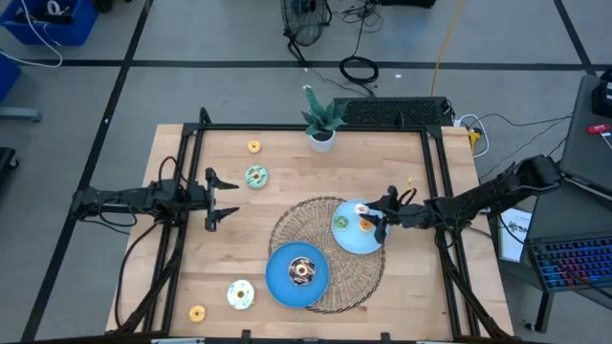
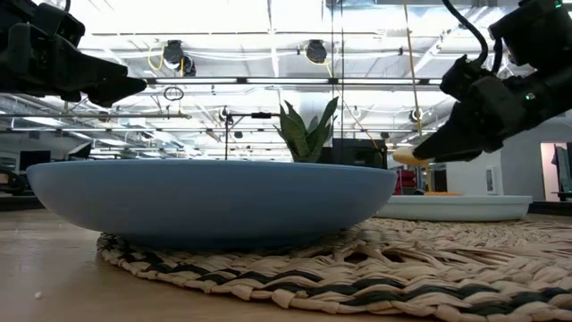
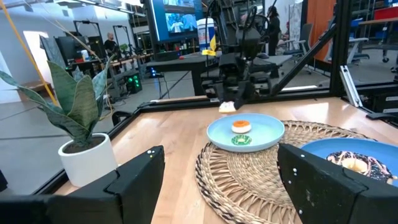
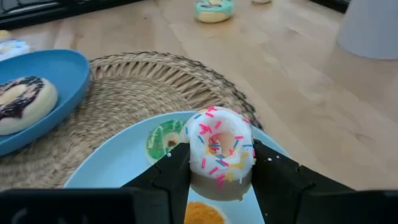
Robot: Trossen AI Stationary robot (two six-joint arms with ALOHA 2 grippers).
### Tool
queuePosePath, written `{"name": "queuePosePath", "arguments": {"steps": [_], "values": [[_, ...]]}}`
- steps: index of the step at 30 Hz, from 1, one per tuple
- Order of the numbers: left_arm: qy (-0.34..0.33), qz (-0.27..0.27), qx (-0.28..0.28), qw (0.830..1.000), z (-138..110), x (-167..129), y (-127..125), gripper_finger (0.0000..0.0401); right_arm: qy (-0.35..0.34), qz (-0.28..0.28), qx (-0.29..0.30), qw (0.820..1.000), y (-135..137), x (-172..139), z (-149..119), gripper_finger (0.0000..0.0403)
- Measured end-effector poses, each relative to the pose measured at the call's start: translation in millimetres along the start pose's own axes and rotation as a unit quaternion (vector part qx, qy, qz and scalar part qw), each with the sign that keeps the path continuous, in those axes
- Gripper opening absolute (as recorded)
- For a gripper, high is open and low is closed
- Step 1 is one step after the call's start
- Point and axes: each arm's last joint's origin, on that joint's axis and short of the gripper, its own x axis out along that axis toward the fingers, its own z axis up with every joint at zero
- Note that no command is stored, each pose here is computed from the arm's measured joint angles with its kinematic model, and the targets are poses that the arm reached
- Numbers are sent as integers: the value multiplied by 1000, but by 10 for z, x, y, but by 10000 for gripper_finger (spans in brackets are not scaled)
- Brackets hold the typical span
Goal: Pick & Place donuts
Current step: Put the small white donut on the light blue plate
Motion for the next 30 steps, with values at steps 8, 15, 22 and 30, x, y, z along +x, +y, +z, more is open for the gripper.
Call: {"name": "queuePosePath", "arguments": {"steps": [8,15,22,30], "values": [[0,0,0,1000,2,0,0,306,13,-9,13,1000,-21,23,-31,141],[0,0,0,1000,2,0,0,306,23,-17,-2,1000,-30,75,-74,141],[0,0,0,1000,1,0,0,306,31,-22,-4,999,-38,104,-102,141],[0,0,0,1000,0,0,0,306,36,-22,-7,999,-35,128,-127,149]]}}
